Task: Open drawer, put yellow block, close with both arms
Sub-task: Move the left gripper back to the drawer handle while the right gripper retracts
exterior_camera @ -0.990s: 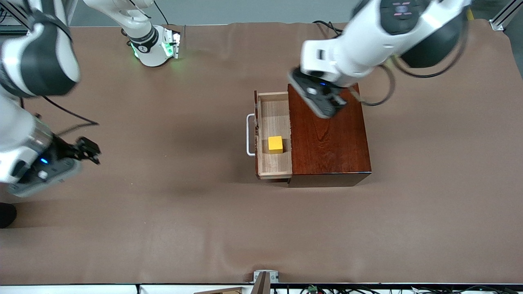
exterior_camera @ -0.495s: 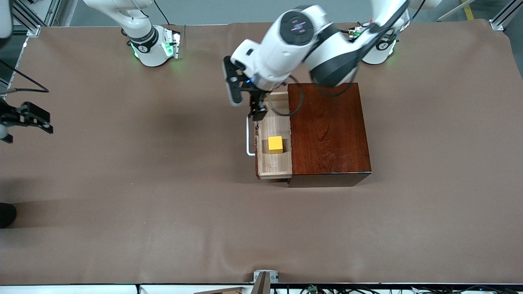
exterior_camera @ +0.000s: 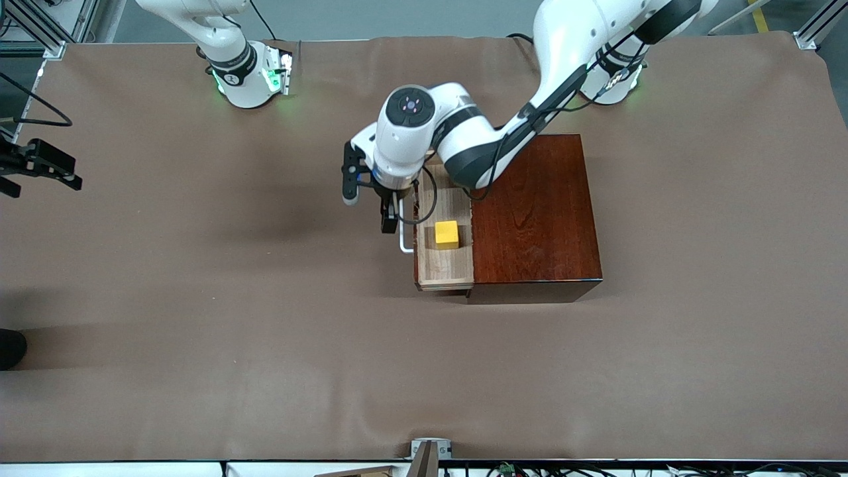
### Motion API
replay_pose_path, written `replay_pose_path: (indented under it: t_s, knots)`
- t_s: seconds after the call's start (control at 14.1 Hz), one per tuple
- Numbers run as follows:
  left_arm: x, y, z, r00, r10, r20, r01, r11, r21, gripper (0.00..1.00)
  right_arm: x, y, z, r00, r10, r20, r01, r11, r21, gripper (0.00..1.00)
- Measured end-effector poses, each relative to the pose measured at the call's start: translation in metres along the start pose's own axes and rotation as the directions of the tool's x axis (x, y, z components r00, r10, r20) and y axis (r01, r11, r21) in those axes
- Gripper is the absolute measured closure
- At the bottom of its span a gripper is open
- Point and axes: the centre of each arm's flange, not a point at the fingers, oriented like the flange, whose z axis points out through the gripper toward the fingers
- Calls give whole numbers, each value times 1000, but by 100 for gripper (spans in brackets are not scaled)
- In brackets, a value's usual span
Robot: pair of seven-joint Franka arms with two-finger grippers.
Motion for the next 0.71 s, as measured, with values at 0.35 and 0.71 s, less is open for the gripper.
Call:
replay_pose_path:
  t_s: [0.35, 0.71]
  knots:
    - [-8, -6, 7, 997, -4, 73, 3, 1000, 5, 0, -2, -1, 12, 999, 25, 25, -25, 1000, 18, 0]
    - [-19, -4, 8, 986, -3, 168, 10, 999, -37, 0, -5, -2, 9, 1000, 30, 6, -30, 999, 18, 0]
